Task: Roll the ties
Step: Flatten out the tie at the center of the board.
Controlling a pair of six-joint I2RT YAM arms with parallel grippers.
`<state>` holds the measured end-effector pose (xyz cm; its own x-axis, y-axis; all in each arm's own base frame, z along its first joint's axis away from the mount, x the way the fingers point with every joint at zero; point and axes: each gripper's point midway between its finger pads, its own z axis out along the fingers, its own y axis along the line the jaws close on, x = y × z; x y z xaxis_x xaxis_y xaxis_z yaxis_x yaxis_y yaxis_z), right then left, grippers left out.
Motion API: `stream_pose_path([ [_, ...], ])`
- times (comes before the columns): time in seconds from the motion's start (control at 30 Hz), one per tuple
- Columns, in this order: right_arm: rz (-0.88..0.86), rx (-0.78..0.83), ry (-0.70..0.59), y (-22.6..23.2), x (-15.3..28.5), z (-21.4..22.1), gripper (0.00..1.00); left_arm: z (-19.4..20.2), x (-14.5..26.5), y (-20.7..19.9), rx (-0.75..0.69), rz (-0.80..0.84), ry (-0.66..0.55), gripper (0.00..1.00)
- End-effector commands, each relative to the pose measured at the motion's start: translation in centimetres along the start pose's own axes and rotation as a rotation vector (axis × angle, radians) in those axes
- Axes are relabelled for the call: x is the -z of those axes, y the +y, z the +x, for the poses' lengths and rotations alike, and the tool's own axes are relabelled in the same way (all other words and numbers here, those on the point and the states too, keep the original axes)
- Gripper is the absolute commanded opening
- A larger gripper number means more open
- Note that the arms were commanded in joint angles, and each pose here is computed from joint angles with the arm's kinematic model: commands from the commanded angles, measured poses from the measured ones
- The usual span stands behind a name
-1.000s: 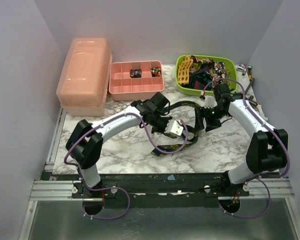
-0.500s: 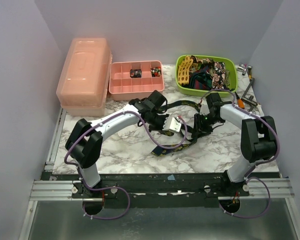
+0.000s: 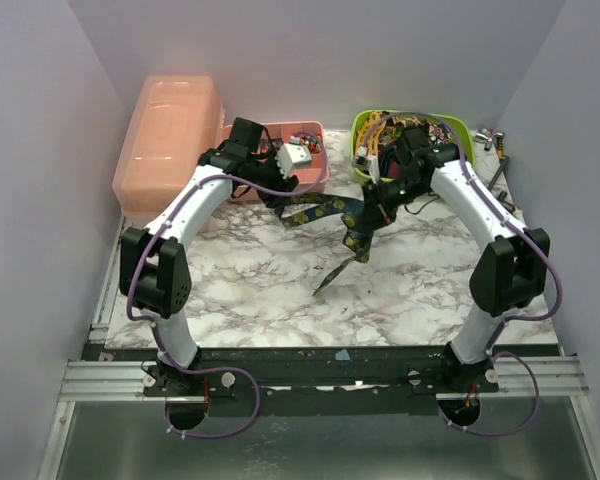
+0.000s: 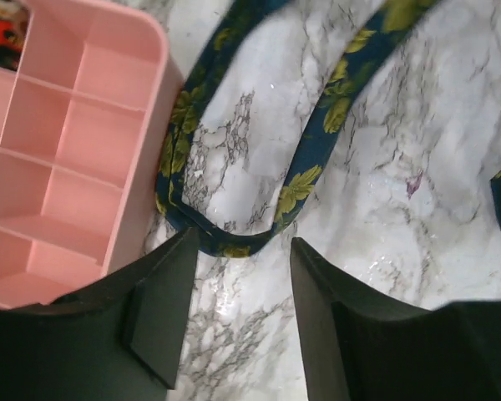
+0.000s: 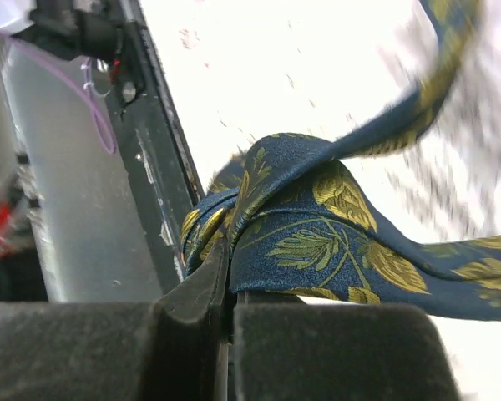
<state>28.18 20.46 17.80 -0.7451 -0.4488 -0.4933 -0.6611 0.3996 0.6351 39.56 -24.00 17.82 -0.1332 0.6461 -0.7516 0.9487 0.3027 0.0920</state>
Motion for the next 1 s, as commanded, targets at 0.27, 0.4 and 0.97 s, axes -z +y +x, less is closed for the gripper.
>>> stream_pose_path([
  [0.27, -0.381, 0.629, -0.136, 20.3, -1.1, -12.8, 0.0, -1.7, 14.4, 5.0, 0.438, -0.302, -0.307, 0.88],
  [0.4, -0.574, 0.611, -0.268, 26.4, 0.8, -17.4, 0.0, -2.7, 19.7, 6.3, 0.482, -0.417, -0.381, 0.98],
  [0.97, 0.151, 0.354, 0.502, -1.3, 1.7, 10.0, 0.0, -0.1, 17.2, 0.5, 0.229, -0.312, -0.253, 0.98],
])
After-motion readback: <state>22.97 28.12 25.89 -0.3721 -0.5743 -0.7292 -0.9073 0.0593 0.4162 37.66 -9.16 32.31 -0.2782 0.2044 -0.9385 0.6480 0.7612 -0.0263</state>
